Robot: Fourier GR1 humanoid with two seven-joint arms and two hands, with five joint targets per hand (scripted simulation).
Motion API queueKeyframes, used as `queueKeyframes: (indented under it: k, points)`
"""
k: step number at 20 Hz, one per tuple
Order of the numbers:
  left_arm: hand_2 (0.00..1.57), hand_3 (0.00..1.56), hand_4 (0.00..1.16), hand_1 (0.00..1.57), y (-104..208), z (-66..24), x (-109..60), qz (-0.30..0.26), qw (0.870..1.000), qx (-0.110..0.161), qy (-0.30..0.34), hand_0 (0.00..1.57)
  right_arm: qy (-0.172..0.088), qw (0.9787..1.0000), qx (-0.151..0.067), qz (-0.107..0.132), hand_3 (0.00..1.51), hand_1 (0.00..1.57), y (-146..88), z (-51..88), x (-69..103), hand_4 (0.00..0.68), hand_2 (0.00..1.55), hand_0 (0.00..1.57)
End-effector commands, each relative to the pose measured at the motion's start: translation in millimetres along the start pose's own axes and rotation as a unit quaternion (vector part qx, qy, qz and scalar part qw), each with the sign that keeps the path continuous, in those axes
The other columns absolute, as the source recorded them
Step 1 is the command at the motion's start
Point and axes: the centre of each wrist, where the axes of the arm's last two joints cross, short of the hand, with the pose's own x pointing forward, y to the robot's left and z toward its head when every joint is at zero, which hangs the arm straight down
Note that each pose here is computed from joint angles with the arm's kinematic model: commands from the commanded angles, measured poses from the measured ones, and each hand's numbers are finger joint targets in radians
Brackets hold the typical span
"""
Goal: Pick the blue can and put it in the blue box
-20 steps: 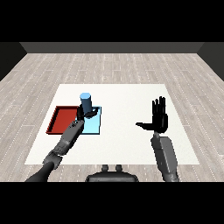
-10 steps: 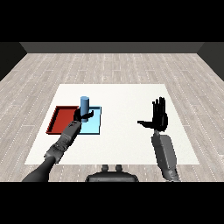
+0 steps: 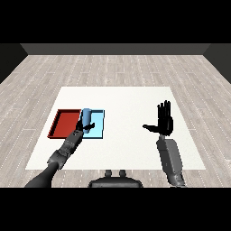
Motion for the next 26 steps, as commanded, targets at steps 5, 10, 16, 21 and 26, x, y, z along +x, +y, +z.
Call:
queueKeyframes:
  k: [5, 10, 16, 21, 26]
  points:
    - [0.0, 0.0, 0.0, 0.0, -1, 1.1, -6.5, -0.093, 0.995, 0.029, 0.005, 0.0, -0.008, 0.9998, 0.004, -0.016, 0.0, 0.0, -13, -3.6, 9.0, 0.0, 0.0, 0.0]
    - [0.0, 0.0, 0.0, 0.0, -20, 8.4, -0.8, -0.016, 0.995, 0.09, -0.038, 0.0, 0.001, 0.9996, 0.011, -0.027, 0.0, 0.0, 2, 10.2, -13.4, 0.0, 0.0, 0.0]
    - [0.0, 0.0, 0.0, 0.0, -10, 3.8, 37.1, 0.071, 0.972, 0.136, -0.177, 0.0, -0.019, 0.9992, 0.019, -0.031, 0.0, 0.0, 17, -5.2, 5.9, 0.0, 0.0, 0.0]
    - [0.0, 0.0, 0.0, 0.0, -20, 15.4, 83.9, 0.178, 0.924, 0.027, -0.338, 0.0, -0.008, 0.999, 0.025, -0.036, 0.0, 0.0, 14, -14.6, 3.0, 0.0, 0.0, 0.0]
    - [0.0, 0.0, 0.0, 0.0, -21, 31.5, 69.6, 0.244, 0.873, -0.043, -0.419, 0.0, 0.031, 0.9988, 0.039, -0.001, 0.0, 0.0, -11, 12.5, -1.6, 0.0, 0.0, 0.0]
